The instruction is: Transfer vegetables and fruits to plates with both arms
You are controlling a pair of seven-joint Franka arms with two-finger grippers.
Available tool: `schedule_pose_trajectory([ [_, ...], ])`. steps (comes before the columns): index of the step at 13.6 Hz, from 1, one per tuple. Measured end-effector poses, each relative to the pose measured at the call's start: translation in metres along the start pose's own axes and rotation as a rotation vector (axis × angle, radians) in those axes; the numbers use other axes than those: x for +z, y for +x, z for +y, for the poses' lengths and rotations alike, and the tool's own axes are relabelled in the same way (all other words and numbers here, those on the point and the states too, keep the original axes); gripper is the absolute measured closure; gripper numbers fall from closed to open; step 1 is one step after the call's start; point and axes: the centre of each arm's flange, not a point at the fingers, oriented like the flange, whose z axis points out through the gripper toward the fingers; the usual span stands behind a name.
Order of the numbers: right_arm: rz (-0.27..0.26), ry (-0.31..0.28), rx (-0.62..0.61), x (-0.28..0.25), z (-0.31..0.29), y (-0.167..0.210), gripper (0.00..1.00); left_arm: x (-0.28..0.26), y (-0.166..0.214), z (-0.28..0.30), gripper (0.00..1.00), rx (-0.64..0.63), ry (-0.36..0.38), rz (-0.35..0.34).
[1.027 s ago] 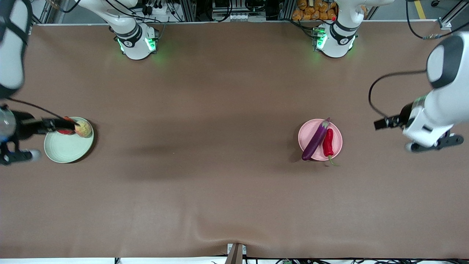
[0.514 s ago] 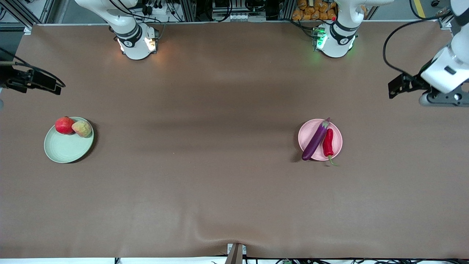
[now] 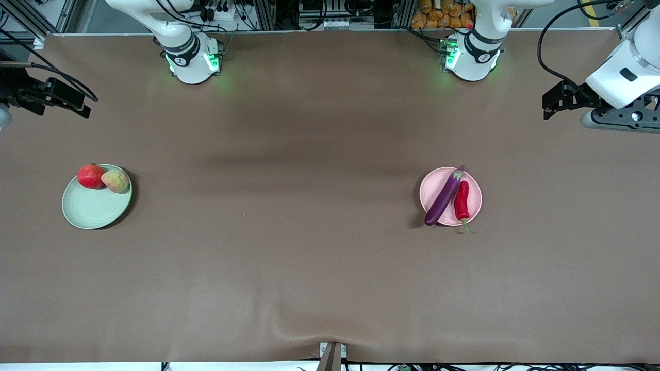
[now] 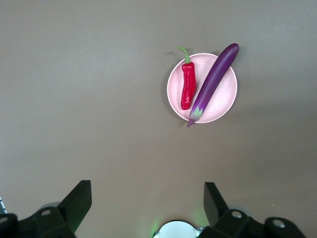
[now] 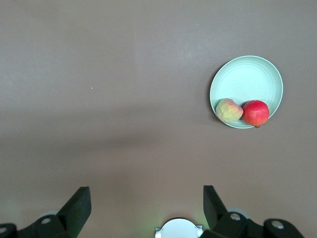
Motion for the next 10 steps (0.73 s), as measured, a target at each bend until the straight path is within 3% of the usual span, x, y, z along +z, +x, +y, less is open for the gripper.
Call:
schedule_pose_trajectory([
  [10, -0.013, -0.002, 0.000, -0.014, 0.001, -0.008, 0.00, -0.001, 0.015, 0.004, 0.00, -0.024, -0.008, -0.020],
])
